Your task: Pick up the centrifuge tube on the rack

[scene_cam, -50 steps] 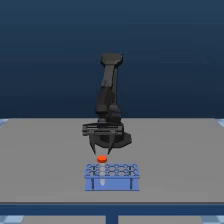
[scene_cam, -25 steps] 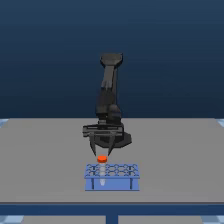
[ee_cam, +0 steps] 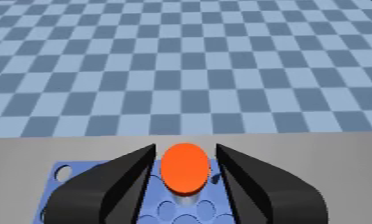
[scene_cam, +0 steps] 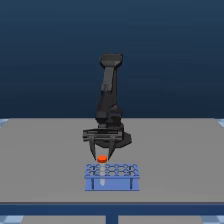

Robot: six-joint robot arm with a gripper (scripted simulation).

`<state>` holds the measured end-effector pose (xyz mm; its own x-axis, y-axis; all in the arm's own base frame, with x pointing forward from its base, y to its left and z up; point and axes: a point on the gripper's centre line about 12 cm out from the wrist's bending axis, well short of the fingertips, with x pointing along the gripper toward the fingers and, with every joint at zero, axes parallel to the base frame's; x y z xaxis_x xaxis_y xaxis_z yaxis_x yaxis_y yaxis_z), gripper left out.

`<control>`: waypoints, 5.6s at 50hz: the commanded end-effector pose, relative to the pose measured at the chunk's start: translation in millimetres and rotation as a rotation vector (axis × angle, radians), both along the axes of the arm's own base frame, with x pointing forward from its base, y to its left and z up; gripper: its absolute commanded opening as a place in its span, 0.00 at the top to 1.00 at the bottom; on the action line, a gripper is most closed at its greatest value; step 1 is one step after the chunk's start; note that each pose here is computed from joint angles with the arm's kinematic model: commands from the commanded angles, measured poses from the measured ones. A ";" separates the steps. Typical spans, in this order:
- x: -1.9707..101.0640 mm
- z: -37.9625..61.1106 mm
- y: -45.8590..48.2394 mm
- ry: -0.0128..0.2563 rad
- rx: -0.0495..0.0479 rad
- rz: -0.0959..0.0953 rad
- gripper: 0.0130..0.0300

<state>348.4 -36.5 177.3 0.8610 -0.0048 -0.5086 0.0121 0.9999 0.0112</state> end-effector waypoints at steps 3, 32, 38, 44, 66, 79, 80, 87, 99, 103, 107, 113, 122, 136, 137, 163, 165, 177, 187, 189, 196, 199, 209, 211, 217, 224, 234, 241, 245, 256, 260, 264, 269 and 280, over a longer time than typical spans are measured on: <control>0.5 -4.8 0.6 -0.010 -0.0113 0.012 0.00; 0.5 -13.5 0.6 -0.010 -0.0113 0.012 0.00; 0.5 -13.5 0.6 -0.010 -0.0113 0.012 1.00; 0.5 -13.5 0.6 -0.010 -0.0113 0.012 1.00; 0.4 -11.8 0.4 -0.009 -0.0115 0.011 1.00; 0.4 -4.7 0.4 -0.009 -0.0115 0.011 1.00; 0.4 -2.9 0.4 -0.009 -0.0115 0.011 1.00; 0.4 1.1 0.4 -0.009 -0.0115 0.011 1.00; 0.4 11.6 0.4 -0.009 -0.0115 0.011 1.00; 0.4 15.8 0.4 -0.009 -0.0115 0.011 1.00; 0.4 17.9 0.4 -0.009 -0.0115 0.011 1.00; 0.4 23.7 0.4 -0.009 -0.0115 0.011 1.00; 0.4 28.7 0.4 -0.009 -0.0115 0.011 1.00; 0.4 37.3 0.4 -0.009 -0.0115 0.011 1.00; 0.4 37.3 0.4 -0.009 -0.0115 0.011 1.00; 0.4 51.4 0.4 -0.009 -0.0115 0.011 1.00; 0.4 52.7 0.4 -0.009 -0.0115 0.011 1.00; 0.4 58.5 0.4 -0.009 -0.0115 0.011 1.00; 0.4 64.9 0.4 -0.009 -0.0115 0.011 1.00; 0.4 66.6 0.4 -0.009 -0.0115 0.011 1.00; 0.4 71.5 0.4 -0.009 -0.0115 0.011 1.00; 0.4 73.1 0.4 -0.009 -0.0115 0.011 1.00; 0.4 78.9 0.4 -0.009 -0.0115 0.011 1.00; 0.4 80.2 0.4 -0.009 -0.0115 0.011 1.00; 0.4 82.5 0.4 -0.009 -0.0115 0.011 1.00; 0.4 85.0 0.4 -0.009 -0.0115 0.011 1.00; 0.4 86.3 0.4 -0.009 -0.0115 0.011 1.00; 0.4 86.3 0.4 -0.009 -0.0115 0.011 1.00; 0.4 86.3 0.4 -0.009 -0.0115 0.011 1.00; 0.4 86.3 0.4 -0.009 -0.0115 0.011 1.00; 0.4 86.3 0.4 -0.009 -0.0115 0.011 1.00; 0.4 86.3 0.4 -0.009 -0.0115 0.011 1.00; 0.4 86.3 0.4 -0.009 -0.0115 0.011 1.00; 0.4 86.3 0.4 -0.009 -0.0115 0.011 1.00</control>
